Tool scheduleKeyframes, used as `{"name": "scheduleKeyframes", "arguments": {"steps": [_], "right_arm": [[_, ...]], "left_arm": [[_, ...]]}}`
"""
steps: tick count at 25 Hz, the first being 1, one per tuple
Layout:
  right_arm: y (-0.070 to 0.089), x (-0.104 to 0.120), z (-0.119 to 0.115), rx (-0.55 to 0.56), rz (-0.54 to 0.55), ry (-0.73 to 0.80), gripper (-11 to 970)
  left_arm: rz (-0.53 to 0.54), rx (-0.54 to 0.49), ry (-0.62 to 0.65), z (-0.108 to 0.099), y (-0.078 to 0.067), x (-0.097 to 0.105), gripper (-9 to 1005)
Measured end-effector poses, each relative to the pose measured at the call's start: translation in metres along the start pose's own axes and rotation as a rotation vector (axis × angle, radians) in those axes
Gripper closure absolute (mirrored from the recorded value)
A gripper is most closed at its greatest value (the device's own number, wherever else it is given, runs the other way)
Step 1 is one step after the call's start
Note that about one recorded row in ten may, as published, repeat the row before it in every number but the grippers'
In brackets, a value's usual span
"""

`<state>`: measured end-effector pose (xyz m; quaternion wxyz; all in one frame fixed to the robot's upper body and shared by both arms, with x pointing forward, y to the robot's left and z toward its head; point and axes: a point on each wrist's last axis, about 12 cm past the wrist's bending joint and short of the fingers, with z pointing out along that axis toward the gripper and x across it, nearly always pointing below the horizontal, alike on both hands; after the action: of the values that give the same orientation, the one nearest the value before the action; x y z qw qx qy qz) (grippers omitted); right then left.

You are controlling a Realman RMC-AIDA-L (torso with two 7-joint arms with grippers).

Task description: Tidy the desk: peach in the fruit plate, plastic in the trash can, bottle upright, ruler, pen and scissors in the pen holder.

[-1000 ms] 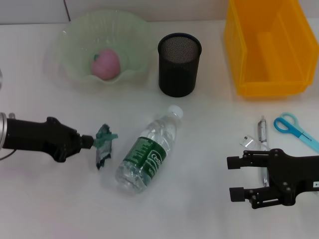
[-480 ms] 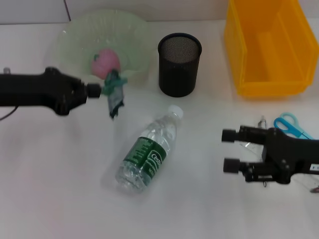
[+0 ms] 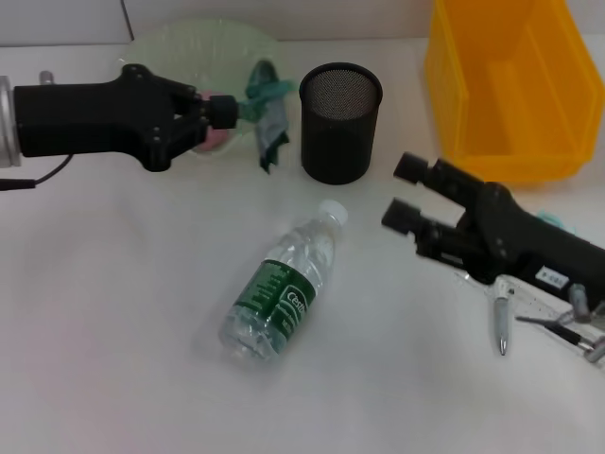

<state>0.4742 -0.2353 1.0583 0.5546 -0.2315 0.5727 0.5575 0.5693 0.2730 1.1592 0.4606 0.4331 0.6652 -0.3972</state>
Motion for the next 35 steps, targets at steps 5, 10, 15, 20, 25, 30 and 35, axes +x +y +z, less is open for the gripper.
{"name": "scheduleKeyframes", "arguments": {"steps": [5, 10, 15, 20, 25, 30, 35], "right_arm": [[-0.002, 0.004, 0.007, 0.059, 0.04, -0.056, 173], [-0.006, 0.007, 0.018, 0.072, 0.126, -0.05, 174], [-0.009, 0.008, 0.03, 0.067, 0.186, -0.033, 174], [-0.013, 0.008, 0.037, 0.069, 0.209, -0.012, 175], [-0.016, 0.007, 0.044, 0.057, 0.223, 0.023, 262], [-0.018, 0.004, 0.048, 0.042, 0.217, 0.038, 483], [-0.019, 0.004, 0.047, 0.045, 0.21, 0.04, 687]], "left_arm": [[0.035, 0.043, -0.038, 0.012, -0.006, -0.003, 913], [0.082, 0.084, -0.077, 0.02, -0.01, -0.007, 904], [0.102, 0.106, -0.09, 0.025, -0.012, -0.008, 895], [0.127, 0.135, -0.094, 0.031, -0.015, -0.01, 885], [0.139, 0.145, -0.099, 0.032, -0.015, -0.011, 876], [0.142, 0.154, -0.098, 0.035, -0.016, -0.012, 867], [0.141, 0.15, -0.097, 0.036, -0.015, -0.012, 858]]}}
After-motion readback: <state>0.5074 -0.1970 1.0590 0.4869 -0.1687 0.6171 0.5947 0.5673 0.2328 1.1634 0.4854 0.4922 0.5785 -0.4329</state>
